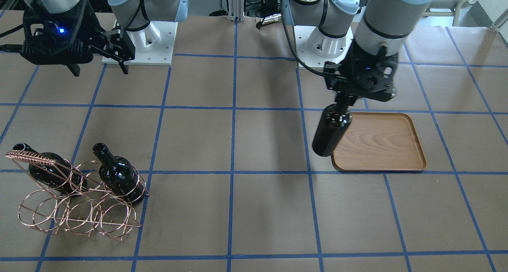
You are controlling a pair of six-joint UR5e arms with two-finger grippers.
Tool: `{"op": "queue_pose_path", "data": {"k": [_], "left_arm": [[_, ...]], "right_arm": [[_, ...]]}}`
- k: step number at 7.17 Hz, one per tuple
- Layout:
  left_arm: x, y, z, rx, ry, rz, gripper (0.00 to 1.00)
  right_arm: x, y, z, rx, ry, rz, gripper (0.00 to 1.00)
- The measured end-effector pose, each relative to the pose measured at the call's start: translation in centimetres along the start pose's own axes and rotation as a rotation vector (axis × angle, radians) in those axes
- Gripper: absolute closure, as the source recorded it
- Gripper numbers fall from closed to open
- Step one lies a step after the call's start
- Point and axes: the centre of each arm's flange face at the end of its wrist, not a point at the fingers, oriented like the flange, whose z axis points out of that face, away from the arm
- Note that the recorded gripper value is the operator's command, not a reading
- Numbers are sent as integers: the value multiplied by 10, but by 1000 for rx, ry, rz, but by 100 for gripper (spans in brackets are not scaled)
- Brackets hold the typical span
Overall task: Take wine from basket and place on tray
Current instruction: 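Lift the bottle with the left gripper and carry it over the tray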
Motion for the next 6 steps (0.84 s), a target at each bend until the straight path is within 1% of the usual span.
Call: {"op": "queue_pose_path", "data": {"k": [1, 2, 4, 6], "left_arm": [[-45, 9, 0, -15, -35, 7, 100], [-87, 21, 9, -36, -38, -15, 100], [-144, 45, 46, -66, -18, -71, 100], [-173, 63, 80, -75, 6, -100, 100]], "right_arm": [[0, 0, 0, 0, 0, 0, 0], [0, 0, 0, -1, 0, 1, 0], [0, 0, 0, -1, 0, 1, 0], [0, 0, 0, 0, 0, 0, 0]]}}
